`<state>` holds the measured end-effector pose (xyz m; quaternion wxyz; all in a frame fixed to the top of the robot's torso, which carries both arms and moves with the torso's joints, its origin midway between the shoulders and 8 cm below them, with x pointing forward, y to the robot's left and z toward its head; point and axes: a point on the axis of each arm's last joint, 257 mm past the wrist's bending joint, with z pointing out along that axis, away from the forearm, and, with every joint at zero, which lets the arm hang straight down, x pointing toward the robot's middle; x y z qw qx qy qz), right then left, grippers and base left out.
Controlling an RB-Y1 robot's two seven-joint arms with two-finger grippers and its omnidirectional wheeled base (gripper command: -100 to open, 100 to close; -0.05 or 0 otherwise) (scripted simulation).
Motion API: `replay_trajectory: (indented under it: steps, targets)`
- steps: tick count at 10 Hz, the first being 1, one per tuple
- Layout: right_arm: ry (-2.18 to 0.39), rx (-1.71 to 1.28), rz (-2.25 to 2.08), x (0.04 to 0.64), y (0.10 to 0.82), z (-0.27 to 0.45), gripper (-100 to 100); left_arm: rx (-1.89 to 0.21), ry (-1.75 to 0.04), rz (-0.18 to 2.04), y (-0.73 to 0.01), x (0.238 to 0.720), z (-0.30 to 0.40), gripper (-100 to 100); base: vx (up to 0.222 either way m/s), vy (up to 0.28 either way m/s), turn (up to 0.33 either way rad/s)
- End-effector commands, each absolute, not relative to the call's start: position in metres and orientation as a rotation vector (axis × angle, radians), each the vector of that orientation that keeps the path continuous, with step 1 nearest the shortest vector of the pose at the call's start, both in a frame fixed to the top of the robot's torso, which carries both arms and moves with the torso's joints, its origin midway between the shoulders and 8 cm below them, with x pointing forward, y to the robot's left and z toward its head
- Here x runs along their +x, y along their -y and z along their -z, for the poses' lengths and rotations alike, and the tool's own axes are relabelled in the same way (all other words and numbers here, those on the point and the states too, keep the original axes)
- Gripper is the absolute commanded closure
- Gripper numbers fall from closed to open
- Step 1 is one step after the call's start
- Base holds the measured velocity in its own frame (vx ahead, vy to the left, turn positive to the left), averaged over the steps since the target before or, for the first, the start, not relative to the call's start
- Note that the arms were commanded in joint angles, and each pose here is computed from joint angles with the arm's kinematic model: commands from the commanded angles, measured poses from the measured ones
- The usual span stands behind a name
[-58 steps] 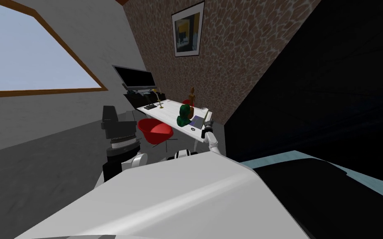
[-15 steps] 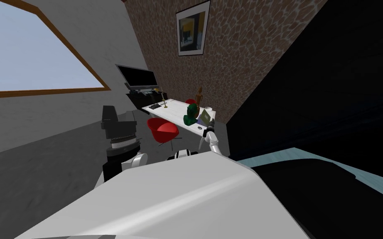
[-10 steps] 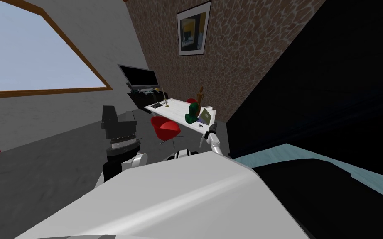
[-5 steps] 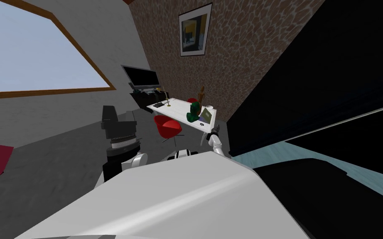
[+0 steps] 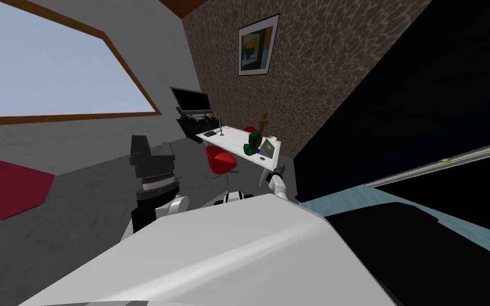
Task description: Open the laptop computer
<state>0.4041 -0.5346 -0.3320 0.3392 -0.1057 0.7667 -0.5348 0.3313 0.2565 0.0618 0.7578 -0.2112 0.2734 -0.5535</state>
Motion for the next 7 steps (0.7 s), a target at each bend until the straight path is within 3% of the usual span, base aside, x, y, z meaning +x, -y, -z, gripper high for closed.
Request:
replay_trajectory:
  steps: [1,7]
  targets:
    - [-1.991,-0.217,1.405,0.394,0.553,0.330,-100,-0.460,-0.596,1.206,-0.257,0.331,-0.062,0,0.078,-0.008,0.262]
    - [-1.901,-0.220,1.465,0.399,0.580,0.297,-100,-0.460,-0.596,1.206,-0.257,0.331,-0.062,0,0.146,-0.072,0.282]
